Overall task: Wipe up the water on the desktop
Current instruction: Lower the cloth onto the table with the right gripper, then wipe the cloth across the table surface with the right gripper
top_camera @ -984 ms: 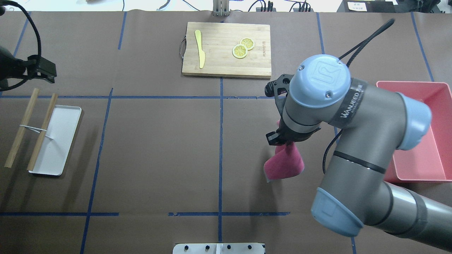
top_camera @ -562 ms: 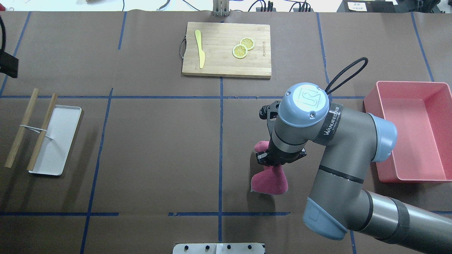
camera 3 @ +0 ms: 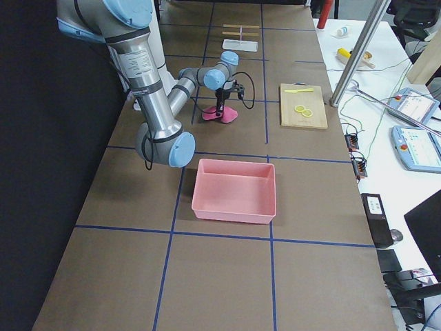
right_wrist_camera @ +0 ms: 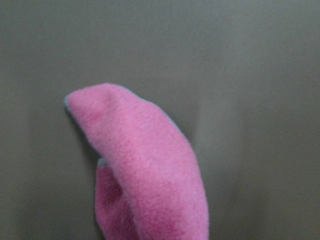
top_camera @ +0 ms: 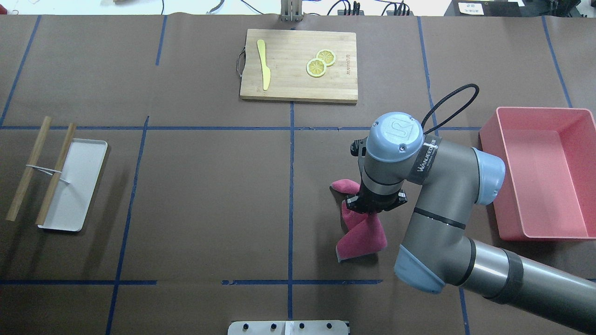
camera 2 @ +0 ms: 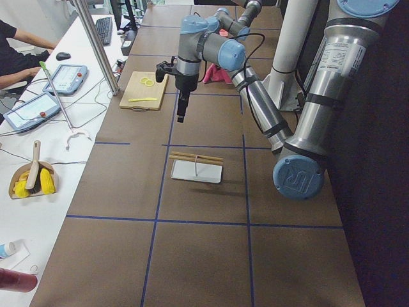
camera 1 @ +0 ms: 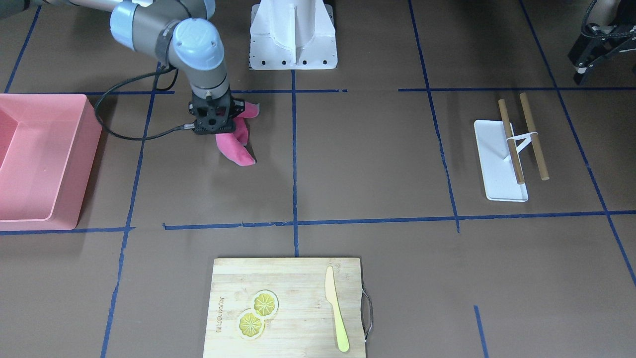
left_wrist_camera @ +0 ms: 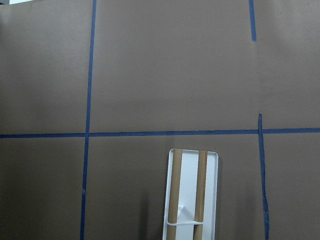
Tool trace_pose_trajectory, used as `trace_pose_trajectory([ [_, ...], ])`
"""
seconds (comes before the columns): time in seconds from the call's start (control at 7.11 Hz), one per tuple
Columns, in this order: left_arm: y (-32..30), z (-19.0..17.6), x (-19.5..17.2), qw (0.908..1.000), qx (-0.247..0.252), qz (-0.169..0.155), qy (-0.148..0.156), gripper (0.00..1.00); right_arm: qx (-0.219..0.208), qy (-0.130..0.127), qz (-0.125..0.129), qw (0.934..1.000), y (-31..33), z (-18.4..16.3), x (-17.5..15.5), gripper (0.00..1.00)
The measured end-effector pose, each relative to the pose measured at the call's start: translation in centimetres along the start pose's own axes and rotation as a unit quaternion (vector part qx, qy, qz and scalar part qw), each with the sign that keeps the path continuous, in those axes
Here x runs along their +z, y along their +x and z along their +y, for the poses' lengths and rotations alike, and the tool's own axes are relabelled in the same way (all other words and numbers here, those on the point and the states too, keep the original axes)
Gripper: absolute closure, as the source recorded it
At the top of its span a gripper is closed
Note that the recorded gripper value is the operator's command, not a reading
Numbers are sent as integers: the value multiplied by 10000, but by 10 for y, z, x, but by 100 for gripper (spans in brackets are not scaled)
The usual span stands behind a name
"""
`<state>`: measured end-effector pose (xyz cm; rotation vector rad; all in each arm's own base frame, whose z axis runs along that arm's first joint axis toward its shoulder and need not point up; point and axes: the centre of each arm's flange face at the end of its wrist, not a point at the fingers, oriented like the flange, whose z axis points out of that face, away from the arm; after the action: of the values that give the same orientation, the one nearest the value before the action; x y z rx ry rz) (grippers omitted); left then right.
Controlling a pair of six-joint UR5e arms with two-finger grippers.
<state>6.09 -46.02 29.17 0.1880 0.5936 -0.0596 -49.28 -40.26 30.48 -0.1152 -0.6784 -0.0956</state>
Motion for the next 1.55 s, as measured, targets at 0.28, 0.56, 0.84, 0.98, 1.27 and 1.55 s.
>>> trace_pose_trajectory([
  [0.28, 0, 0, -1, 10000, -3, 49, -8, 0, 547, 106, 225, 9982, 49, -59, 5, 100],
  [0.56, 1, 0, -3, 9999, -21, 108, -11, 0, 1024, 188, 430, 9936, 98, -104, 4, 100],
  [0.84, 2, 0, -3, 9999, -21, 123, -4, 0, 1213, 221, 530, 9910, 126, -125, 1, 100],
  [0.98, 2, -1, -3, 9999, -20, 122, -4, 0, 1220, 197, 512, 9910, 126, -125, 1, 100],
  [1.27, 1, -2, -1, 9999, -21, 112, -11, 0, 1037, 18, 289, 9942, 101, -103, 1, 100],
  [1.55, 1, -3, 0, 9999, -15, 105, -12, 0, 853, -301, 79, 9959, 62, -60, 13, 100],
])
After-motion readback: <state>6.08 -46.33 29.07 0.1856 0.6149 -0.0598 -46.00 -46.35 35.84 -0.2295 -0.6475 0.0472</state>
